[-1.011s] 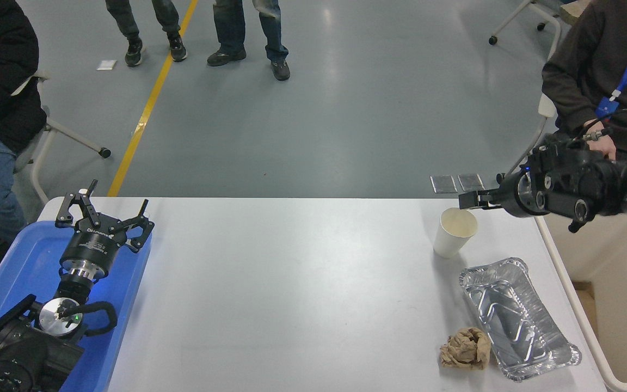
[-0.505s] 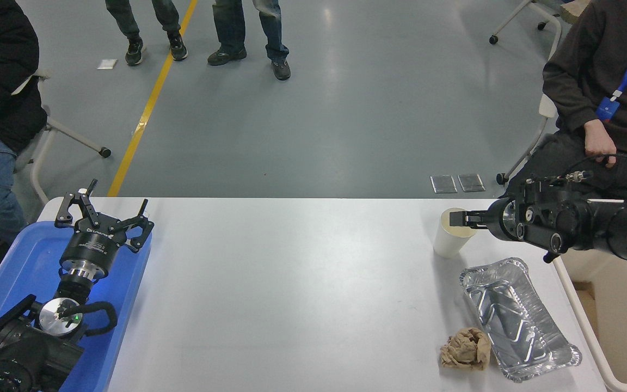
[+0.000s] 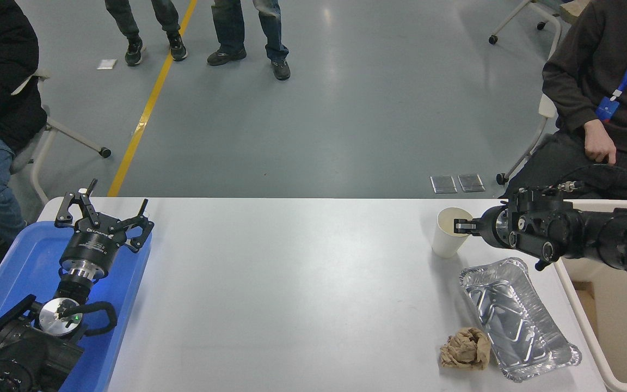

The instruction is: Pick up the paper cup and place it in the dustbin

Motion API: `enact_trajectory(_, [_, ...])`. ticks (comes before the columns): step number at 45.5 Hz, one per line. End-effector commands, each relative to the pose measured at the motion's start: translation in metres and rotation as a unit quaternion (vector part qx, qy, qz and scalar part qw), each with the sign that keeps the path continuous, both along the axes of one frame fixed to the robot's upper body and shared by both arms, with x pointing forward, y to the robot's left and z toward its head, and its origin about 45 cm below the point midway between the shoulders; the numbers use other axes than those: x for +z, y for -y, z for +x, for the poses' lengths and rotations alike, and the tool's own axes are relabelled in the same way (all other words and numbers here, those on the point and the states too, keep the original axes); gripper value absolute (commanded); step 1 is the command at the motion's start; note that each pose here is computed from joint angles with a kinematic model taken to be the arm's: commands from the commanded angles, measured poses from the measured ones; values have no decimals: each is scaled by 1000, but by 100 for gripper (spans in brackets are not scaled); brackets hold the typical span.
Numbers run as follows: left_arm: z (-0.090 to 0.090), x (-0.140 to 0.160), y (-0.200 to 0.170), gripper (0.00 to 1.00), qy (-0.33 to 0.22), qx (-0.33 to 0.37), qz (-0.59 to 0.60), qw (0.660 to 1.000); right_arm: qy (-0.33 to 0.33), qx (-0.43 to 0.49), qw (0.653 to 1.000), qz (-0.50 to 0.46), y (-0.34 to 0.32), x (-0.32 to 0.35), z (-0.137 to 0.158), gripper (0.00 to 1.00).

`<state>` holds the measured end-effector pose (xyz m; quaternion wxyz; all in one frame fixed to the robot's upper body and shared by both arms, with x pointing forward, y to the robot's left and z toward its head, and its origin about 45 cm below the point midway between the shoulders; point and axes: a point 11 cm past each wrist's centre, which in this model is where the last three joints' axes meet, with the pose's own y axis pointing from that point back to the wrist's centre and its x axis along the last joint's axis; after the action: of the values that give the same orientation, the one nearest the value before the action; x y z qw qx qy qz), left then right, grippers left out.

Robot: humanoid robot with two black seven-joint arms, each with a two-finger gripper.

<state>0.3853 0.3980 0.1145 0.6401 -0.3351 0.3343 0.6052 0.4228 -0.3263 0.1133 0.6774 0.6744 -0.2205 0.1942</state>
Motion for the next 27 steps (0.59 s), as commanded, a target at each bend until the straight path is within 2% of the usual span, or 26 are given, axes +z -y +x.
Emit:
enact_trajectory(1, [0, 0, 0, 99, 0, 0, 0, 1000, 0, 1, 1000, 1, -1, 1, 1, 0])
enact_trajectory(6, [0, 0, 0, 99, 0, -1, 0, 1000, -1, 7, 1000, 3, -5, 8, 4, 0])
enact_trajectory(12, [0, 0, 0, 99, -1, -1, 0, 1000, 0, 14, 1000, -12, 7, 48, 10, 0])
enact_trajectory(20, [-1, -1, -1, 99, -1, -1, 1, 1000, 6, 19, 999, -31, 22, 142, 7, 0])
enact_trajectory(27, [-1, 0, -1, 99, -1, 0, 1, 1000, -1, 38, 998, -49, 10, 239, -11, 0])
